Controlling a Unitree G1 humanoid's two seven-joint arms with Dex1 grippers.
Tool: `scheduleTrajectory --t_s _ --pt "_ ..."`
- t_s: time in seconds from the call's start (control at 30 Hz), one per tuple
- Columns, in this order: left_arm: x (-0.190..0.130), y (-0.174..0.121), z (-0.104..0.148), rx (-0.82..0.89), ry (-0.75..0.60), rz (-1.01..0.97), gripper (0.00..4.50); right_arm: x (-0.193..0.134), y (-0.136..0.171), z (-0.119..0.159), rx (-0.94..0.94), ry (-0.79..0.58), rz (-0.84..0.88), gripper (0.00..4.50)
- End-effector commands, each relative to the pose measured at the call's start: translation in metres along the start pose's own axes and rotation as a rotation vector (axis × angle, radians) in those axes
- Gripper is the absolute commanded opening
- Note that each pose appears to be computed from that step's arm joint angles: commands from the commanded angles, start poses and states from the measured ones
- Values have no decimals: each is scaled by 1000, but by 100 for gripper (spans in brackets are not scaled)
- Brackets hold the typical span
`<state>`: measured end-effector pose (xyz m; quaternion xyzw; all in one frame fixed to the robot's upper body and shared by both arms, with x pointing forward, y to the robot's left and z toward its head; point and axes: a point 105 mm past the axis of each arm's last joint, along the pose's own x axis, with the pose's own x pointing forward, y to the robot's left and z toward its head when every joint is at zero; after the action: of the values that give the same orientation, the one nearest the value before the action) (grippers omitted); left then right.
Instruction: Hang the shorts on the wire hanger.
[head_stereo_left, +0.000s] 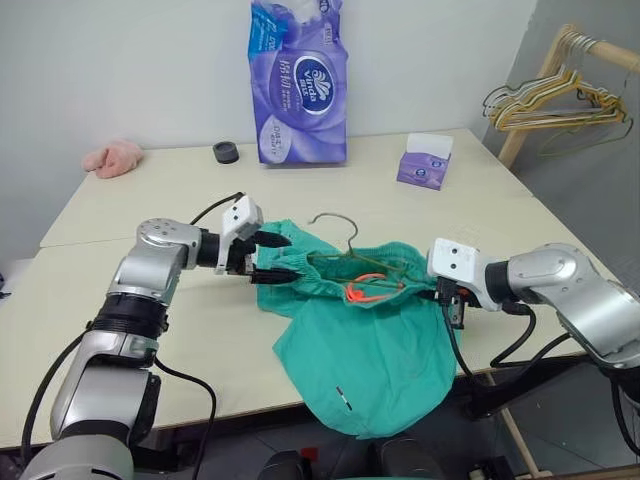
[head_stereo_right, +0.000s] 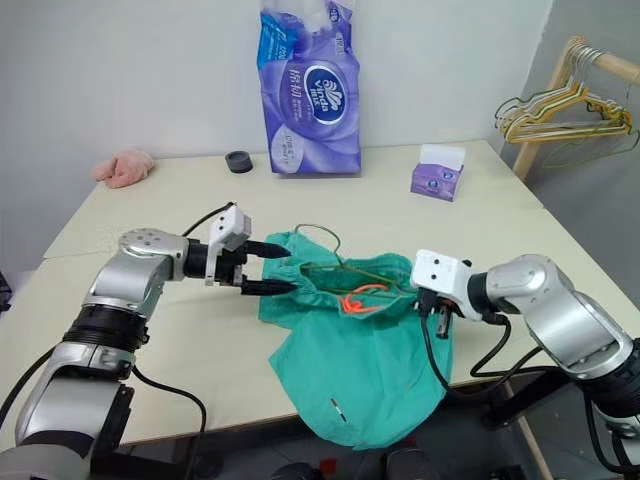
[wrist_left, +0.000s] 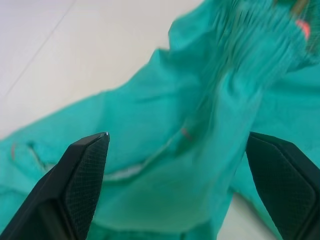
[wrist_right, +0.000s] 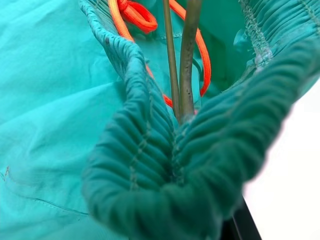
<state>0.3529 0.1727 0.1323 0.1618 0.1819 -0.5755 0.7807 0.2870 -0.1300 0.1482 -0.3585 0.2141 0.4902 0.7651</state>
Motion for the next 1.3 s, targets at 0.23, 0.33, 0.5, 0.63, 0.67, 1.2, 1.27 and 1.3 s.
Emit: scheduleTrajectory --t_s 0.23,0.33,0.5,0.63,0.67,1.2,1.27,1.3 --pt "9 5 -1 36 36 1 446 -14 -6 15 -31 -48 -42 0" --pt "16 11 -3 46 42 31 446 -15 -5 17 -28 -55 -42 0" --pt "20 18 -1 46 14 80 446 -16 -3 17 -27 -55 -41 0" --pt "19 24 3 24 -15 115 428 -18 -1 17 -26 -56 -41 0" --pt "19 24 5 20 -28 114 408 -18 -1 17 -25 -56 -41 0" --pt "5 24 1 1 -19 120 3 -17 0 13 -19 -50 -36 0" --pt "2 29 1 -1 -23 147 3 -19 0 11 -15 -43 -36 0" --pt "0 31 2 -2 -25 158 3 -20 0 10 -13 -39 -37 0"
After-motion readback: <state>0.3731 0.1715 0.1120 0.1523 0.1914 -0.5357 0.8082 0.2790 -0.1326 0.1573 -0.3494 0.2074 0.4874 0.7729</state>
